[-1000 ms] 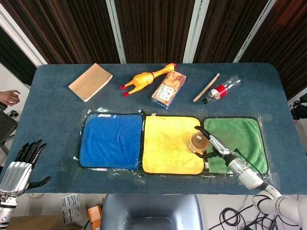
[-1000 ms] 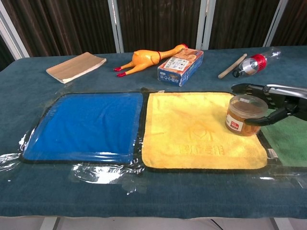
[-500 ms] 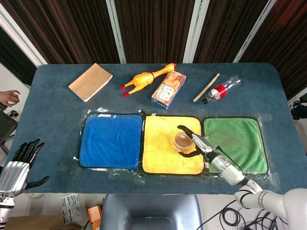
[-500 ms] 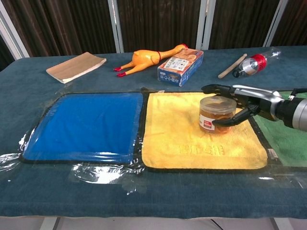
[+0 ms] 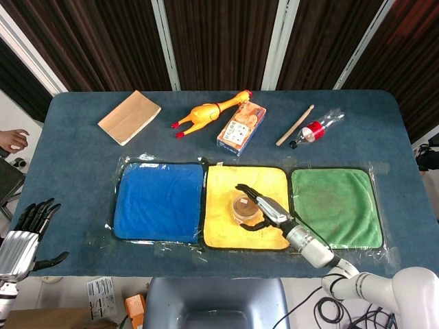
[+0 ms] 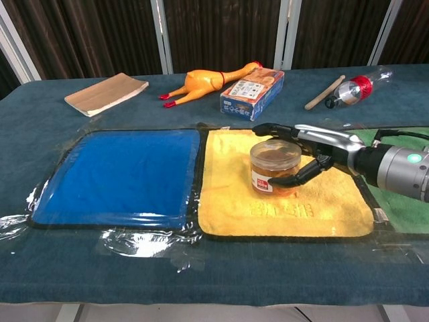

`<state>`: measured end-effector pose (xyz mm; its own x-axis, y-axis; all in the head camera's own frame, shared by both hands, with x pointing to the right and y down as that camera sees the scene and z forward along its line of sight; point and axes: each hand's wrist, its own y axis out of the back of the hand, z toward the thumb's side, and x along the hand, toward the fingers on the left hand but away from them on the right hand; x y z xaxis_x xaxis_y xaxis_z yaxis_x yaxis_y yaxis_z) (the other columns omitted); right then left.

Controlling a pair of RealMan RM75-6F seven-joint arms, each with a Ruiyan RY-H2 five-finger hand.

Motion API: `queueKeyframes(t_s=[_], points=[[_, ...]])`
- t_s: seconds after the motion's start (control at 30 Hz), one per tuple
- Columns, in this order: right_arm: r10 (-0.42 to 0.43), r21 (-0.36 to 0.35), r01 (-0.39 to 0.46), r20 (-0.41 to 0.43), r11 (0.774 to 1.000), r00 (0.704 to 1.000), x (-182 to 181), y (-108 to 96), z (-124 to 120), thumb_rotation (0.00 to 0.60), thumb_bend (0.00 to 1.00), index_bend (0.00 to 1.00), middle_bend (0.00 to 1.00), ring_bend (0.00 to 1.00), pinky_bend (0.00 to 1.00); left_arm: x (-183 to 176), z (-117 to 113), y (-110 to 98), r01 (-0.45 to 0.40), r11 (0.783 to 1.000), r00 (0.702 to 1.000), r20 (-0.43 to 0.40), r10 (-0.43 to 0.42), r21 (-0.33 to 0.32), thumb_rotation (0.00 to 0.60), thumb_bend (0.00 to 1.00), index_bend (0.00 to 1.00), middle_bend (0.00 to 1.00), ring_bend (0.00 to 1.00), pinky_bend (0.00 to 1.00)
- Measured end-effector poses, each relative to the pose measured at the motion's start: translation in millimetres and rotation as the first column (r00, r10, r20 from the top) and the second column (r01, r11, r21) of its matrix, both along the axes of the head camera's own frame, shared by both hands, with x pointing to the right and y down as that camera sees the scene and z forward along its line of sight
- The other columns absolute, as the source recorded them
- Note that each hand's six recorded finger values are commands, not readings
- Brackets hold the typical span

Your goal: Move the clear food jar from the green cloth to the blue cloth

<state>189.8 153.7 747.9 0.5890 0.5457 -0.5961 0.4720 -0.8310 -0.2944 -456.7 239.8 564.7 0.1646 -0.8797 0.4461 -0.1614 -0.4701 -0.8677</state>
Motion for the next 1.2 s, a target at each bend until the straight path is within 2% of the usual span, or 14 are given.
queueKeyframes(t_s=[0.33, 0.7, 1.0, 1.2], points=[[-0.097, 0.102, 0.097, -0.008, 0.99, 0.995, -33.0, 13.3, -10.8, 0.6, 0.2, 0.0, 0.0, 0.0, 0.1, -0.4, -5.2, 1.3, -0.003, 1.0, 1.0, -0.017, 0.003, 0.006, 0.6, 0.0, 0.03, 0.0, 0.0, 0.03], [-0.11, 0.221, 0.111, -0.017, 0.969, 0.994, -51.1, 18.9, -19.5, 0.6, 0.2, 0.0, 0.0, 0.0, 0.1, -2.3, -10.5, 3.3, -0.002, 1.0, 0.999, -0.032, 0.002, 0.011, 0.6, 0.0, 0.03, 0.0, 0.0, 0.03], [-0.064, 0.208, 0.078, -0.072, 0.975, 0.995, -19.7, 11.7, -15.2, 0.6, 0.2, 0.0, 0.0, 0.0, 0.1, -1.8, -9.0, 2.8, -0.001, 1.0, 1.0, -0.031, 0.001, 0.007, 0.6, 0.0, 0.03, 0.0, 0.0, 0.03], [-0.046, 0.149, 0.058, -0.08, 0.987, 0.996, 4.6, 17.3, -17.2, 0.6, 0.2, 0.0, 0.0, 0.0, 0.1, -1.5, -9.6, 2.7, 0.003, 1.0, 1.0, -0.031, -0.002, 0.012, 0.6, 0.0, 0.03, 0.0, 0.0, 0.03]])
